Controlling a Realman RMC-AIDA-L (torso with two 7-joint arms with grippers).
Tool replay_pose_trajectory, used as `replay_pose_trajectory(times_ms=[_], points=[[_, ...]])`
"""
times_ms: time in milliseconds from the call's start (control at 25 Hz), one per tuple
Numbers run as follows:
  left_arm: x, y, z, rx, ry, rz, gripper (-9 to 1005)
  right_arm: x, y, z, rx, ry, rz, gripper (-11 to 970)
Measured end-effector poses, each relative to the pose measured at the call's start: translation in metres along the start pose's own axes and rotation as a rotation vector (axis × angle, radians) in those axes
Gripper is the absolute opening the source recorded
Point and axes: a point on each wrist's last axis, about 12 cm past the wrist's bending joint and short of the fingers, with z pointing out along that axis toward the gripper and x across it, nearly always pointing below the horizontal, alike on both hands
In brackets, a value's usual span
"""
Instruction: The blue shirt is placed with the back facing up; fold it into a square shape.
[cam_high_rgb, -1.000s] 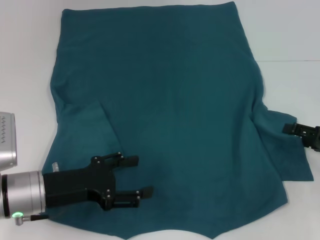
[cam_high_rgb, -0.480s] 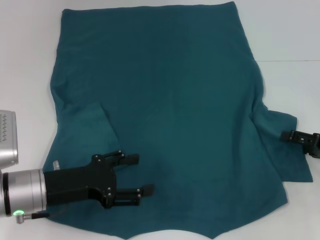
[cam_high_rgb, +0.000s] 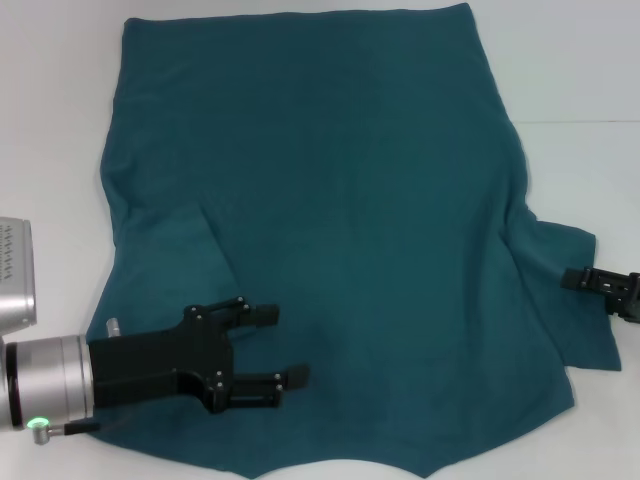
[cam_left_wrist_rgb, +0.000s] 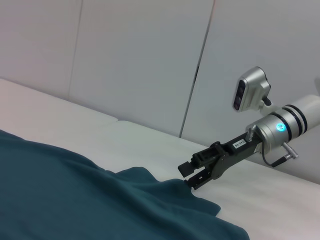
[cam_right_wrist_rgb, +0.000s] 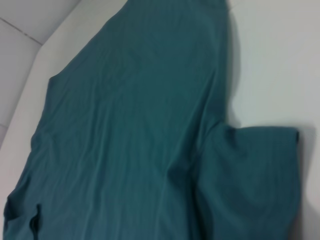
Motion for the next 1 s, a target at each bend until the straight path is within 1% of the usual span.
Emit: replay_pose_trajectory(times_ms=[200,720,960,1000], points=[[-0.0005,0.0002,0.0003,0.001,-0.001,0.001,887,0.0001,-0.0031,-0.0006,0.019,-0.010,0.002,821],[-0.0026,0.0011,0.0016,0.003,-0.004,0.004,887,0.0022,-0.0013,-0.0006,0.002,0.004,-0.007,807],[-0.0029,0.0017,0.0013,-0.001,-0.005,0.005,887,0.0037,-0.0037,-0.0021,0.009,-0.002,0.004,800],[-0.0029,0.0017,0.0013,-0.002,-0.005,0.005,887,0.0040,-0.0036,-0.0019,0.009,0.000,0.004,753]])
